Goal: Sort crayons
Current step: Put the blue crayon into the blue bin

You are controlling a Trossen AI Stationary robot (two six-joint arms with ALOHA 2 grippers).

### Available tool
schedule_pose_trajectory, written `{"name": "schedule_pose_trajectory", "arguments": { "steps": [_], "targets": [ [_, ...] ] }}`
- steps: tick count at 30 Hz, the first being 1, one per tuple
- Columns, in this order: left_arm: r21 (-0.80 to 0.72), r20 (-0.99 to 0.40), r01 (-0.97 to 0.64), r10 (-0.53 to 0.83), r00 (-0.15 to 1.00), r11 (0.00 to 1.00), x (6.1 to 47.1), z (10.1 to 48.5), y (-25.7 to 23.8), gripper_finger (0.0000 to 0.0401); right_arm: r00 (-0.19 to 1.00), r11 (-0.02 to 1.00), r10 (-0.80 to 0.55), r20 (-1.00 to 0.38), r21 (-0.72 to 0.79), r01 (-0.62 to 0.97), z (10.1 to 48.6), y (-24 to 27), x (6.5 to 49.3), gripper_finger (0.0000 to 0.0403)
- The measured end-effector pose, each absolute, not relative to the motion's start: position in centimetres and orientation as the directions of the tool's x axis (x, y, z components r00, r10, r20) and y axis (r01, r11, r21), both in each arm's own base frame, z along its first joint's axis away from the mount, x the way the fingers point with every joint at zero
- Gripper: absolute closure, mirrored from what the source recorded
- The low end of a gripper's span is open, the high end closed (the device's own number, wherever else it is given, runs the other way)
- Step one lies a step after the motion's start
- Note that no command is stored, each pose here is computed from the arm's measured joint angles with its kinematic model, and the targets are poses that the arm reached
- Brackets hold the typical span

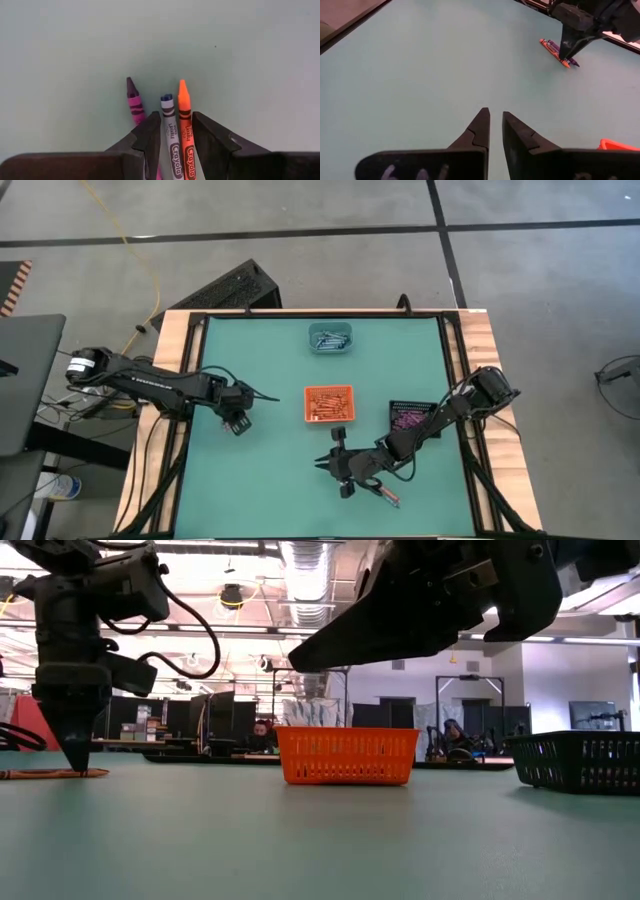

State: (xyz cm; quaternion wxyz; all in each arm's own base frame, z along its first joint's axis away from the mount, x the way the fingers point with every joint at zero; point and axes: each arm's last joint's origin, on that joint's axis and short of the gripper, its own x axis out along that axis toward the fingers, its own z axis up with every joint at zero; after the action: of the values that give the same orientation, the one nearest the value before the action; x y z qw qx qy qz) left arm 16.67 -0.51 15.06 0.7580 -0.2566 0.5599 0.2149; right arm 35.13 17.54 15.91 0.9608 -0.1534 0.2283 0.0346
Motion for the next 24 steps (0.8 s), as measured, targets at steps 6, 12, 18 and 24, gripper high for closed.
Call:
{"name": "schedule_pose_trajectory", "arguments": {
  "steps": [6,12,18,24],
  "targets": [
    [-0.139,-0.96,-0.595,0.04,0.278,0.792,16.65,15.05,-0.44,0.0301,0.893,0.95,-0.003,-0.449,-0.279,-0.137,15.91,17.55,35.12,0.0354],
    [-0.146,-0.958,-0.575,0.031,0.287,0.805,16.84,15.32,-0.16,0.0301,0.892,0.95,-0.004,-0.452,-0.28,-0.138,15.88,17.55,35.11,0.0354],
    [-0.141,-0.957,-0.562,0.033,0.288,0.815,17.13,16.04,0.09,0.0301,0.887,0.95,-0.007,-0.462,-0.279,-0.138,15.76,17.51,35.06,0.0354],
    [-0.1,-0.968,-0.593,0.059,0.242,0.799,16.66,15.85,0.22,0.0301,0.884,0.951,-0.008,-0.467,-0.278,-0.138,15.71,17.49,35.04,0.0354]
  ]
}}
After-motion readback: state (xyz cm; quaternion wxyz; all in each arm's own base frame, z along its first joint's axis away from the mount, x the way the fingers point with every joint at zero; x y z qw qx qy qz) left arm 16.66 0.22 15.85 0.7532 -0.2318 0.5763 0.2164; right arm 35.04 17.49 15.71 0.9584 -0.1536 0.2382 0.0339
